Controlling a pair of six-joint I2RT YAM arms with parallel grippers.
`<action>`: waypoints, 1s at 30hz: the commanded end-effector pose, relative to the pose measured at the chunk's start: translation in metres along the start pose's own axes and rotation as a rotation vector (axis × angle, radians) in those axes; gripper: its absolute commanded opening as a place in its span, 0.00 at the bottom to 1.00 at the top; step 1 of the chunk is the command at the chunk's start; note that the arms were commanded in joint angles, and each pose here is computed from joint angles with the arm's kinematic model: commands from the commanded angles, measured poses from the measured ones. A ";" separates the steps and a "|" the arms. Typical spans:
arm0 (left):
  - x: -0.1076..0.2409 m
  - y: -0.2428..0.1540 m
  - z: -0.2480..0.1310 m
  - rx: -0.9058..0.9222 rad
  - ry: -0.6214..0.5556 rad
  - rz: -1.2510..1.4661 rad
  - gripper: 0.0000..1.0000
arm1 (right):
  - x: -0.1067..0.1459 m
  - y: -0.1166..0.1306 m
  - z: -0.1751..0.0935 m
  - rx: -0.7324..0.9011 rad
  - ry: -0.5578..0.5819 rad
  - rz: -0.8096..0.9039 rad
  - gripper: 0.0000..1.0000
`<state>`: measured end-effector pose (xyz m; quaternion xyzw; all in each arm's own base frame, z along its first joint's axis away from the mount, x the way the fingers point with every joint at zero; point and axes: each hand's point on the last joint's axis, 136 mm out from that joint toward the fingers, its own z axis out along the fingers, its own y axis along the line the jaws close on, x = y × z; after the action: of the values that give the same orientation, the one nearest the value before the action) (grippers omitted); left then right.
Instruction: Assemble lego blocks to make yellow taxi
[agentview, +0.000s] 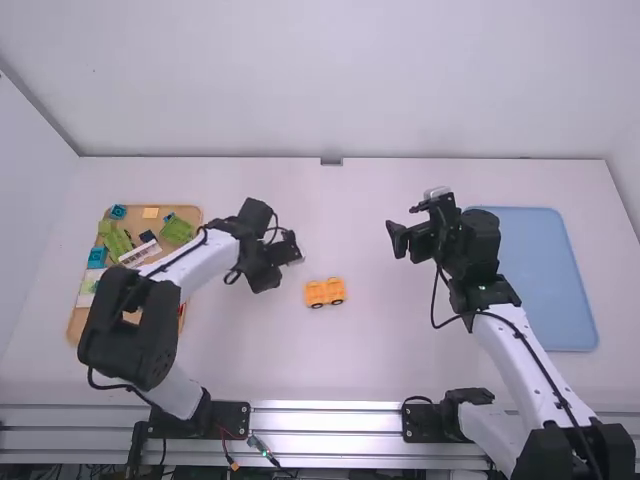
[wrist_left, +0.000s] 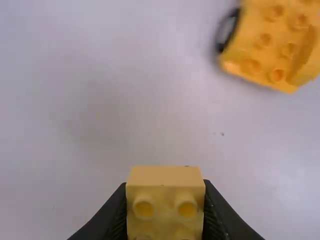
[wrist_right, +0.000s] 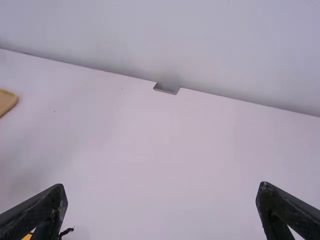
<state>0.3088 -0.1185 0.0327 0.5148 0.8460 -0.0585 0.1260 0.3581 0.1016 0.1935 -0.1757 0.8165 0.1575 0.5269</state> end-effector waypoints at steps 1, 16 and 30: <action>-0.003 -0.008 0.006 -0.001 -0.004 0.208 0.02 | -0.022 0.002 -0.005 -0.005 -0.046 -0.012 0.99; 0.015 -0.036 0.045 0.008 -0.062 0.394 0.01 | -0.020 0.002 -0.005 -0.005 -0.040 -0.010 0.99; -0.001 -0.023 0.039 -0.053 -0.115 0.368 0.99 | -0.020 0.002 -0.005 -0.005 -0.040 -0.013 0.99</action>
<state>0.2962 -0.1344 -0.0113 0.6545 0.7316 -0.0300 0.1884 0.3573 0.1013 0.1917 -0.1743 0.8190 0.1579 0.5233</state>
